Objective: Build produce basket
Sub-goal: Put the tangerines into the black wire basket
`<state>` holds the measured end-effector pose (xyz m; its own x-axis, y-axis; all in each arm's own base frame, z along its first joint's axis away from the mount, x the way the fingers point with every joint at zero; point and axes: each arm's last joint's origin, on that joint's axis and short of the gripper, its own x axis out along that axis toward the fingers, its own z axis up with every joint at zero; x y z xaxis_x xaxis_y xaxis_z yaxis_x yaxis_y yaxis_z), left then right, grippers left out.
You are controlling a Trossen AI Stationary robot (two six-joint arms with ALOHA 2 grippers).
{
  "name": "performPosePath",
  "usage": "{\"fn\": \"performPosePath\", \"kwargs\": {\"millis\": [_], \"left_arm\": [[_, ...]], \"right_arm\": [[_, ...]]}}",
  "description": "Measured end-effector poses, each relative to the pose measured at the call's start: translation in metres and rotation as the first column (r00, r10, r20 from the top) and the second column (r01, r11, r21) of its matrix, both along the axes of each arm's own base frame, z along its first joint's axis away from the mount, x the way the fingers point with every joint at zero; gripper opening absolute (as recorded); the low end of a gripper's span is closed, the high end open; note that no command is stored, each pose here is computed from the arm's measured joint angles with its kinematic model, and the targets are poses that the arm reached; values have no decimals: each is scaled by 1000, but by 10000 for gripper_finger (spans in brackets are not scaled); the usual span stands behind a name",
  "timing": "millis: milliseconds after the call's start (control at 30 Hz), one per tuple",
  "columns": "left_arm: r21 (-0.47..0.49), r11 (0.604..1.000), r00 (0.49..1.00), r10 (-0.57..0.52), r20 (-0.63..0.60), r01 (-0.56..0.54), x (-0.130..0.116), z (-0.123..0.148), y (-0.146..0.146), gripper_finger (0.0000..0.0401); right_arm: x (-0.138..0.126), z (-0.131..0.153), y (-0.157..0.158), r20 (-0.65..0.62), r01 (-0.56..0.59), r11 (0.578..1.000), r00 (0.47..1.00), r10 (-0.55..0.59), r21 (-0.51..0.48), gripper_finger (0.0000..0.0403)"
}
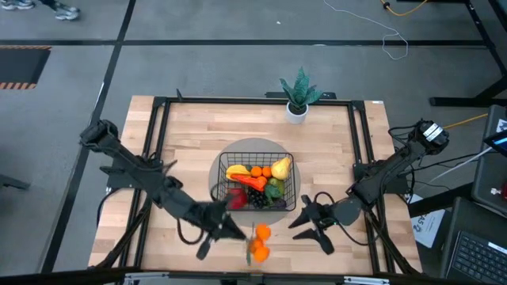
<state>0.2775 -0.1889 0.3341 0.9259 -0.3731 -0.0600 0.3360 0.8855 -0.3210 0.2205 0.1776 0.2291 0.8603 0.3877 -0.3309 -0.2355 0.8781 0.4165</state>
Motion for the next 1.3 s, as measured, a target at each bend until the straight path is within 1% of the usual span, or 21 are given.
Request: {"fn": "performPosePath", "kwargs": {"millis": [67,133,233,367,500,600,633,733,767,800,833,900,967,1067,1200,1300], "left_arm": [[66,996,998,62,33,-64,0,6,11,1],[124,984,992,126,24,-128,0,8,23,0],[186,962,976,213,-40,-202,5,4,45,0],[281,917,933,332,-140,-284,14,-10,72,0],[326,880,889,418,-187,-346,21,-17,97,0],[349,861,865,456,-211,-370,24,-20,110,0],[354,856,858,466,-217,-376,24,-21,113,0],[386,842,833,491,-254,-378,24,-25,122,0],[392,837,826,498,-263,-381,24,-26,124,0],[396,834,820,506,-268,-385,24,-27,127,0],[402,830,813,513,-275,-387,24,-28,129,0],[409,823,802,525,-284,-394,25,-29,134,0],[407,818,796,536,-282,-407,25,-29,138,0],[407,808,784,554,-281,-425,27,-29,145,0],[406,798,770,573,-280,-446,28,-28,152,0],[405,794,765,580,-280,-453,28,-28,155,0]], "right_arm": [[-1,4,4,50,-57,998,997,59,-30,165],[-3,4,6,79,-88,993,992,95,-82,165],[-4,3,7,91,-107,984,989,121,-142,165],[-3,3,6,111,-118,974,984,141,-196,165],[0,3,3,131,-113,960,980,150,-256,165],[2,2,-2,145,-26,952,987,73,-305,165],[3,2,-4,147,26,944,989,24,-329,165],[5,-3,-14,137,191,901,979,-149,-389,165],[5,-6,-17,115,206,896,978,-175,-392,165],[6,-8,-19,89,188,902,982,-166,-389,165],[6,-9,-19,57,138,919,990,-125,-369,165],[6,-11,-16,-4,-20,949,1000,20,-315,165],[4,-13,-14,-44,-115,953,993,107,-279,165],[3,-16,-15,-94,-107,963,992,86,-248,165],[3,-29,-25,-177,-4,963,983,-45,-271,165],[6,-38,-28,-219,17,964,973,-77,-265,165]]}}
